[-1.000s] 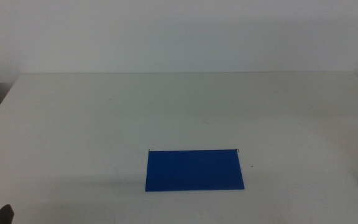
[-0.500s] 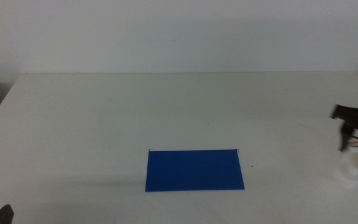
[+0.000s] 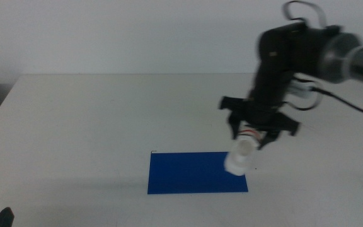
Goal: Use one arm to grab the shoe from the table and place it on the mat.
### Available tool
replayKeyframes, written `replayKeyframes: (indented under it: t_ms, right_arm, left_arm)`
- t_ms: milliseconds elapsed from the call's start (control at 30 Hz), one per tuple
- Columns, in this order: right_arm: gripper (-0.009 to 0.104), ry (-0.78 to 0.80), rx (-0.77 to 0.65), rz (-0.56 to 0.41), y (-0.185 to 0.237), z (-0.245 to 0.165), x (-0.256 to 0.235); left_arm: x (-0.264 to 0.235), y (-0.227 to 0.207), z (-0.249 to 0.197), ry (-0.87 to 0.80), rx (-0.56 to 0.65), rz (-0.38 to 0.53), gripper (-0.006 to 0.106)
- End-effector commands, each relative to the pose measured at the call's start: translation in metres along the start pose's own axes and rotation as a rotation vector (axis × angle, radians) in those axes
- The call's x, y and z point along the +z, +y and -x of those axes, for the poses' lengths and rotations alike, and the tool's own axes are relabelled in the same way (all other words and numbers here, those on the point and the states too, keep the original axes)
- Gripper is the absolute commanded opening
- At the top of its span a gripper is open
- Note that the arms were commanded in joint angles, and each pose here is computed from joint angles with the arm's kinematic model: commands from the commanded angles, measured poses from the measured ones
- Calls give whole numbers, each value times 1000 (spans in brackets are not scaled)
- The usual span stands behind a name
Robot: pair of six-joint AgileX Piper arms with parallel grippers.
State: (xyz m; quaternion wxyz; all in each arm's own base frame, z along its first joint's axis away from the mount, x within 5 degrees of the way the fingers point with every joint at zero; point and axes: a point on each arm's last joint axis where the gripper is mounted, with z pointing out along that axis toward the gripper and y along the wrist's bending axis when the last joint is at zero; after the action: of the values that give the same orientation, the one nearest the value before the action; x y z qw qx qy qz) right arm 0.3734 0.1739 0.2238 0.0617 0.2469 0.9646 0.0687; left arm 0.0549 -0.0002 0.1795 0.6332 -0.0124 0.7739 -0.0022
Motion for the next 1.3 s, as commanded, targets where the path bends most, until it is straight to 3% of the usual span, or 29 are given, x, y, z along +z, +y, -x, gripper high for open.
replayKeyframes:
  t_ms: [0, 167, 400, 500, 767, 967, 1067, 1267]
  right_arm:
    - [-4, -33, -28, 64, 24, -7, -27]
    - [-4, 3, -68, 35, 51, -19, -17]
    - [-4, 2, -121, 44, 57, -23, -15]
    - [-4, -6, -345, 42, 57, -23, -15]
    - [-4, -29, -1156, 81, 60, -25, -15]
    - [-4, -47, -1679, 102, 66, -34, -15]
    - [-4, -57, -1882, 113, 69, -40, -15]
    - [-4, -76, -2126, 134, 75, -51, -15]
  left_arm:
    - [0, 0, 5, -83, -12, 0, 94]
    - [0, 0, 5, -83, -12, 0, 94]
    - [0, 0, 5, -83, -12, 0, 94]
    - [0, 0, 5, -83, -12, 0, 94]
    - [0, 0, 5, -83, -12, 0, 94]
    - [0, 0, 5, -83, -12, 0, 94]
    - [0, 0, 5, -83, -12, 0, 94]
    - [0, 0, 5, -83, -12, 0, 94]
